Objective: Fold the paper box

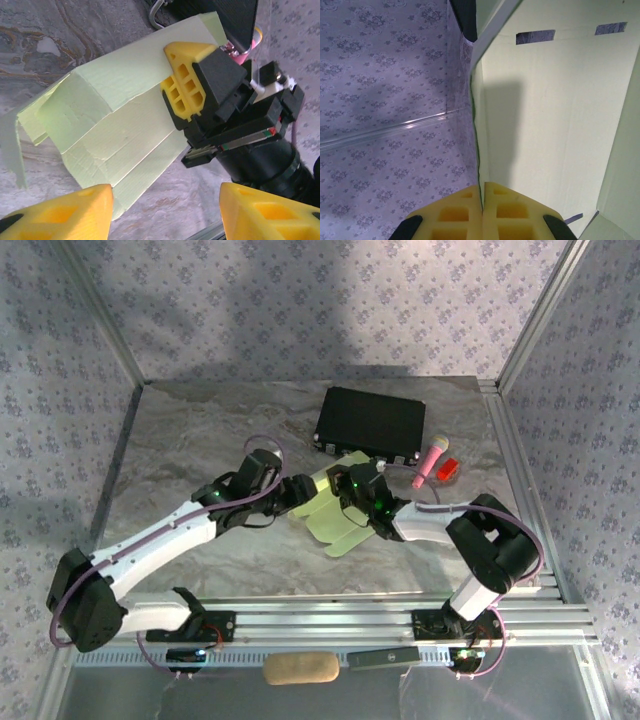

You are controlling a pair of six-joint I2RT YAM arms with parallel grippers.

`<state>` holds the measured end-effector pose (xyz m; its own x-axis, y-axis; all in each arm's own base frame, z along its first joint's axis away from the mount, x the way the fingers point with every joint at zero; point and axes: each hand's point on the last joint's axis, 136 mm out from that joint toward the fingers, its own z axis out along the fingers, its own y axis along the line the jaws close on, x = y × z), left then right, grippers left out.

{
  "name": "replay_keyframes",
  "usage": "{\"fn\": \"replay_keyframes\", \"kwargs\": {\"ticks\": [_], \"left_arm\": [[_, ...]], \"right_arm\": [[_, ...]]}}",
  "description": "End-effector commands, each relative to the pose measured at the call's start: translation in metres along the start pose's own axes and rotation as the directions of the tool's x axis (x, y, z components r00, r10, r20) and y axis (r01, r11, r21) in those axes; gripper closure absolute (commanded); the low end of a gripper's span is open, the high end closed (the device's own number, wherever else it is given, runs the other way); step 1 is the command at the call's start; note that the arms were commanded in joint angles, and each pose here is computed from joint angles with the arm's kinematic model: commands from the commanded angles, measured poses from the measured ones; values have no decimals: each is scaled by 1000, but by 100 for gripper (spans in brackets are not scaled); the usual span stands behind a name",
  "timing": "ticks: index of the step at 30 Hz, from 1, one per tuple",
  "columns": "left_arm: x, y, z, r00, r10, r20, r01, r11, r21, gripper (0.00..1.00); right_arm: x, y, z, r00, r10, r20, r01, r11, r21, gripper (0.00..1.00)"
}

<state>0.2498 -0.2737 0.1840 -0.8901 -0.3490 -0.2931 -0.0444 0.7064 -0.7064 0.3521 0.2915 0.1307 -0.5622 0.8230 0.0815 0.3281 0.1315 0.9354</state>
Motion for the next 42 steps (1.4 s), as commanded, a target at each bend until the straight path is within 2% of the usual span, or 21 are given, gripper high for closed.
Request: {"fn": "replay_keyframes", "kwargs": {"ticks": [1,8,12,21,27,31,35,38,40,42], "left_arm": [[-8,-2,9,996,-84,23,84,996,28,42],[-14,9,30,993,-118,10,118,993,2,43],[-22,9,31,991,-126,48,124,991,43,42],[-27,-7,46,992,-122,24,117,984,135,46],[-34,-13,40,994,-106,20,101,982,158,49],[-39,-14,16,996,-77,45,69,984,162,47],[-44,18,-10,993,-57,105,50,997,65,44],[-49,62,-24,987,-47,151,54,998,-41,45],[-49,87,-27,985,-55,166,65,996,-57,51],[-48,101,-27,985,-22,170,34,997,-68,63]], "right_arm": [[-1,-13,2,1000,23,6,-23,999,30,100],[-1,-17,0,999,34,6,-34,999,28,100],[-2,-18,-2,999,35,6,-35,999,23,100],[-3,-17,-3,999,43,10,-43,999,5,100],[-4,-15,-4,999,45,10,-45,999,0,100],[-6,-15,-4,999,50,15,-50,999,3,100],[-8,-15,-5,999,50,18,-51,999,6,100],[-7,-14,-4,999,51,12,-51,999,5,100],[-7,-13,-4,999,51,8,-51,999,4,100],[-6,-13,-3,999,50,4,-50,999,7,100]]}}
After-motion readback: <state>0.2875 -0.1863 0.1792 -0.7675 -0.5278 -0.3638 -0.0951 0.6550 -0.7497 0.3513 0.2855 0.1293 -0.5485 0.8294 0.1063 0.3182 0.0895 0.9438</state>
